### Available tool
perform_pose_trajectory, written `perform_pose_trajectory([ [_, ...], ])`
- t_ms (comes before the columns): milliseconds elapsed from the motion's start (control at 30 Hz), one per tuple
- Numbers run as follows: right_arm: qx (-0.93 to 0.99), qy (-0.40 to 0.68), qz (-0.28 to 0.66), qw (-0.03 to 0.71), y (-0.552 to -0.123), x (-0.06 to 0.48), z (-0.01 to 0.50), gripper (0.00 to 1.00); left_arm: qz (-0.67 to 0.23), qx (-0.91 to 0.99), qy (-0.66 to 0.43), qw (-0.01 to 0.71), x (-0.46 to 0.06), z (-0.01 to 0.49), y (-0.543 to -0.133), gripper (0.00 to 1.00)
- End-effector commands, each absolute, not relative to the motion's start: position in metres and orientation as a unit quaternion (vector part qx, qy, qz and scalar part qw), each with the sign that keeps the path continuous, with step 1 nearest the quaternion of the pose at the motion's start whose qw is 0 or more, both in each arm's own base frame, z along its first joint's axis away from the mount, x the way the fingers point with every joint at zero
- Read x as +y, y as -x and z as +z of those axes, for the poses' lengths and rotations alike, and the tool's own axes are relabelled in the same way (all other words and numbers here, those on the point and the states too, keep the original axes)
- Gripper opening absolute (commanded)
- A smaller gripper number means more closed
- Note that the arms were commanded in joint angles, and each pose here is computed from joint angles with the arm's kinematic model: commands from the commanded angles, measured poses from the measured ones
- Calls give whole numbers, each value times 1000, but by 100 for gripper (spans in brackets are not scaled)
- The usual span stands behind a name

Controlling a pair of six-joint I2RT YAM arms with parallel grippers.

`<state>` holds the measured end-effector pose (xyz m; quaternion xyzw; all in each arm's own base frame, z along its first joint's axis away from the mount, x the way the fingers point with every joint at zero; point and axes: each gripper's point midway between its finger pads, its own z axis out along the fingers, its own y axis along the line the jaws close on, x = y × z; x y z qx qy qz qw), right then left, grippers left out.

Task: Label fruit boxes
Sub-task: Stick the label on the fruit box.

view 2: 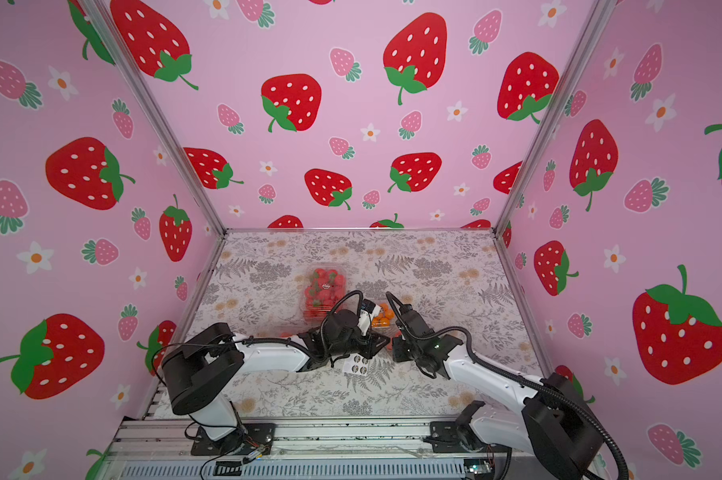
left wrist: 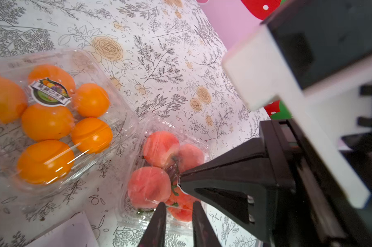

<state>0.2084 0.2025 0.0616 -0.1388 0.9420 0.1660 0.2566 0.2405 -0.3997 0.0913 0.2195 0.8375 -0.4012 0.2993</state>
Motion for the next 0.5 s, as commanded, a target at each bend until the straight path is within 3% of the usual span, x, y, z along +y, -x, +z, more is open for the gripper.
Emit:
perform_pose_trajectory([
  [0, 939, 119, 165, 278, -207, 190, 69, 1, -407, 821, -224, 333, -420, 113, -245, 23],
  [200, 918, 91, 165, 349, -223, 177, 102, 3, -379, 829, -231, 341, -436, 104, -250, 14],
  [467, 909, 80, 166, 374, -220, 164, 116, 3, -354, 850, -220, 322, -432, 75, -247, 7],
])
